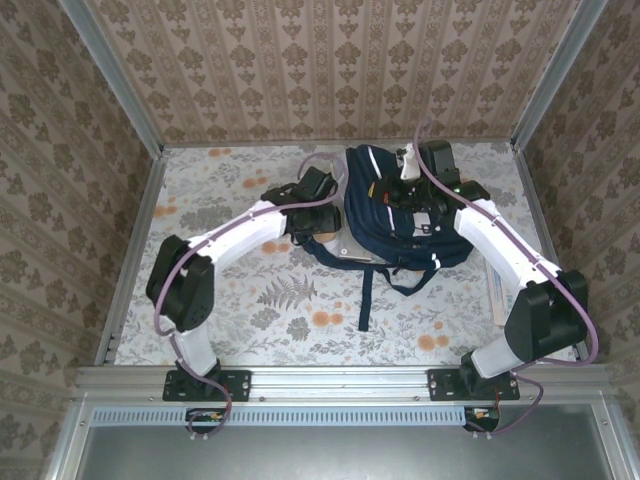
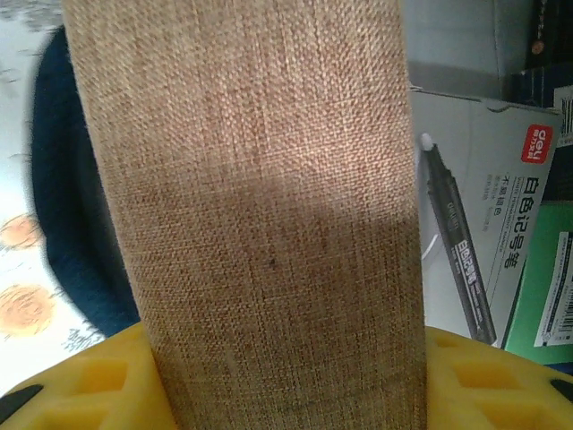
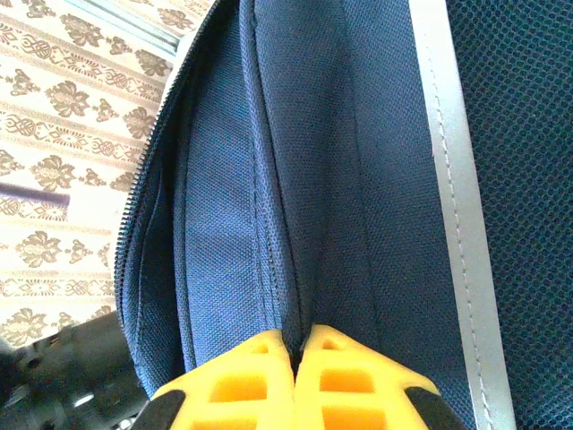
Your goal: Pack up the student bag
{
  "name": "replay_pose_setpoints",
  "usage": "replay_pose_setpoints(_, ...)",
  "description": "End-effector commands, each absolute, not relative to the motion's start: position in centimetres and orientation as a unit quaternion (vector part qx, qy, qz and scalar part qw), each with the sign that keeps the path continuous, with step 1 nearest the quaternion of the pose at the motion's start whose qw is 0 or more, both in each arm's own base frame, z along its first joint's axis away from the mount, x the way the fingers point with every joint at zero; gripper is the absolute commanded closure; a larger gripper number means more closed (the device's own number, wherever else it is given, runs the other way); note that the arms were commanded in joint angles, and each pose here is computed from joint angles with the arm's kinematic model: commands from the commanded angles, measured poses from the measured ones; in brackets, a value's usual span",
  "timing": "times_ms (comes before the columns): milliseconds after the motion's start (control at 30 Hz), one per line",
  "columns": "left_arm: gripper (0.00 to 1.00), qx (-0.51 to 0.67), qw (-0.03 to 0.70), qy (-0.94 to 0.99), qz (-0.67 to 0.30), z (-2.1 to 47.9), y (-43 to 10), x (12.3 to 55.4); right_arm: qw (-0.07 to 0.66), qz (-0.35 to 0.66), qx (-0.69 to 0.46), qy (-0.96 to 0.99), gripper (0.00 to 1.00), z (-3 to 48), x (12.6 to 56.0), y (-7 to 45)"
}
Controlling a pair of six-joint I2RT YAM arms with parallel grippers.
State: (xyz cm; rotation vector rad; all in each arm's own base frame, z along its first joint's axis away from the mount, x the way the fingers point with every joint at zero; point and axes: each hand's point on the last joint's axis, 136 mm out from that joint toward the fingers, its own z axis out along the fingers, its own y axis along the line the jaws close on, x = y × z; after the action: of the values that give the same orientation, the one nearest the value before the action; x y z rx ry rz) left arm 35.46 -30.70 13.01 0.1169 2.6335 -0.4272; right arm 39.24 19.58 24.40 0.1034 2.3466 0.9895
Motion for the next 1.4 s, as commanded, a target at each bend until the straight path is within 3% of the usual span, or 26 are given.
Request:
replay_pose_setpoints(0,0.55,0.088,0.229,0.956,-0.161,12.4,-32.2,36.7,0.311,0.394,0.029,0.864,0.98,27.3,38.1,19.7)
replay_pose_setpoints(233,0.48,0.103,0.198,0.966,-0.13,9.7,-32.7,37.4,0.311,0.392,0.029,0.865,0.98,27.3,37.9,19.7)
replay_pose_setpoints(633,0.48,0.084,0.187,0.976,-0.076,8.9,-28.7,35.6,0.309,0.391,0.027,0.867,0.97,26.8,38.3,19.8)
replay_pose_setpoints(1100,0.1,0.108,0.216,0.964,-0.109,14.1,-30.1,35.9,0.308,0.387,0.025,0.869,0.97,26.6,38.3,19.8)
replay_pose_setpoints(1233,0.1,0.1,0.222,0.963,-0.116,15.6,-28.7,35.7,0.308,0.387,0.025,0.869,0.97,26.5,38.4,19.8)
replay_pose_setpoints(1367,0.16,0.077,0.215,0.967,-0.117,15.0,-26.2,36.3,0.306,0.389,0.024,0.869,0.97,26.5,38.5,19.9)
